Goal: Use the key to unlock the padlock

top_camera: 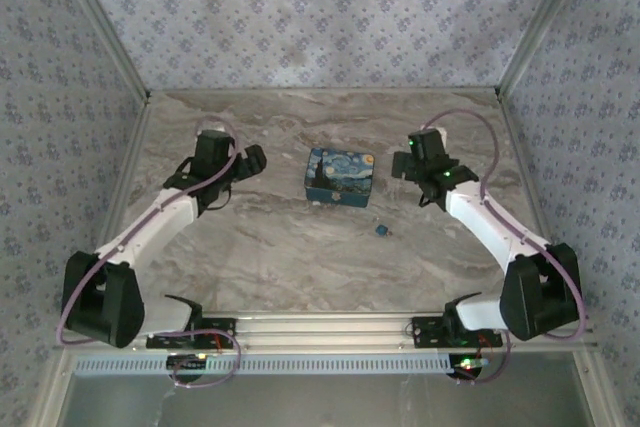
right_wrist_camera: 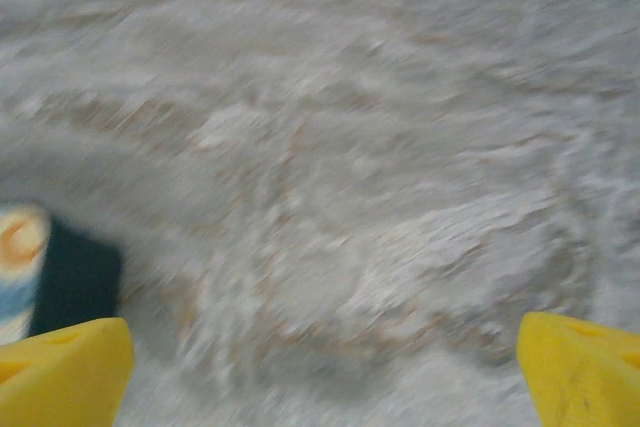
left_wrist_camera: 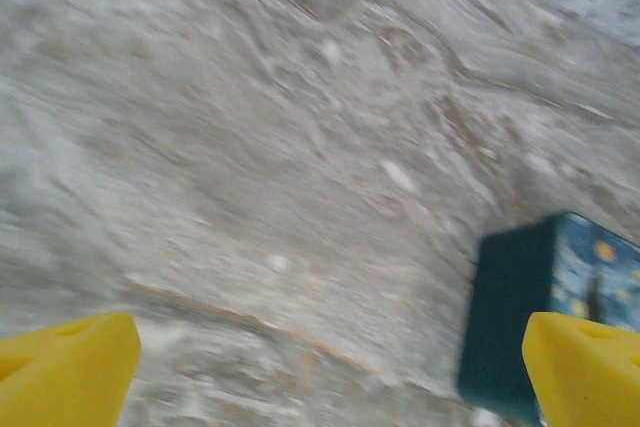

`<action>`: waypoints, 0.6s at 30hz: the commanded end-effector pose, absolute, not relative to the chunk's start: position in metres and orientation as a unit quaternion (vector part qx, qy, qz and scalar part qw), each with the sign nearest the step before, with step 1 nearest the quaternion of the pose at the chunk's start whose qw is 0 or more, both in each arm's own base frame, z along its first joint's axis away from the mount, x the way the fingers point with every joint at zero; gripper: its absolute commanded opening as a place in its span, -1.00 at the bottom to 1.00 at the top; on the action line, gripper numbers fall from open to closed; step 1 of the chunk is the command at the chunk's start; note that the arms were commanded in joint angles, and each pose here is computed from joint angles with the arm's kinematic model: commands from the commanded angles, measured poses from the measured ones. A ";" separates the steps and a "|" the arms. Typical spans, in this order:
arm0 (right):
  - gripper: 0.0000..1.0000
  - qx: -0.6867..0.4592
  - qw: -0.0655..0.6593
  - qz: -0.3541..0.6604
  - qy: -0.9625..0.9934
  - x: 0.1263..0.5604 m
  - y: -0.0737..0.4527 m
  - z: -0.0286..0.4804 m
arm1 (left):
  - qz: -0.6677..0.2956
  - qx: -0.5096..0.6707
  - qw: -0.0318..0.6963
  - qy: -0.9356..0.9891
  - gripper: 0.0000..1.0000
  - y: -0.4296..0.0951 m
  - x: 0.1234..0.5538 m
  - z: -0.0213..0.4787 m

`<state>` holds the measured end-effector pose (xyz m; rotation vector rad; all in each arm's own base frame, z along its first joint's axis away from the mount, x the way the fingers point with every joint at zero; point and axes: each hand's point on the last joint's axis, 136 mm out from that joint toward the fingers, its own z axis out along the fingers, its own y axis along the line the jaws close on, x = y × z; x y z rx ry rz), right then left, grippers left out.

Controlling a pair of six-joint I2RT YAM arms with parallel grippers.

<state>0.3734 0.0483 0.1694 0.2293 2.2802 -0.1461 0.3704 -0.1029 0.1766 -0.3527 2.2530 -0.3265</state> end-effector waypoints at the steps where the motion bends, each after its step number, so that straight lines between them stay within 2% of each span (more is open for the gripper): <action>1: 1.00 0.161 0.478 -0.118 0.856 0.384 0.005 0.192 | 0.011 -0.141 0.460 0.877 0.96 -0.052 0.369 0.197; 4: 1.00 0.173 0.502 -0.154 0.833 0.384 -0.022 0.180 | 0.103 -0.124 0.481 0.862 0.96 -0.021 0.365 0.199; 7: 1.00 0.192 0.474 -0.189 0.839 0.373 -0.044 0.155 | 0.149 -0.120 0.479 0.857 0.96 0.002 0.362 0.189; 15: 1.00 0.146 0.488 -0.227 0.830 0.375 -0.050 0.108 | 0.149 -0.158 0.528 0.821 0.96 0.044 0.367 0.144; 18: 1.00 0.111 0.524 -0.227 0.814 0.383 -0.043 0.116 | 0.139 -0.171 0.526 0.821 0.96 0.051 0.370 0.126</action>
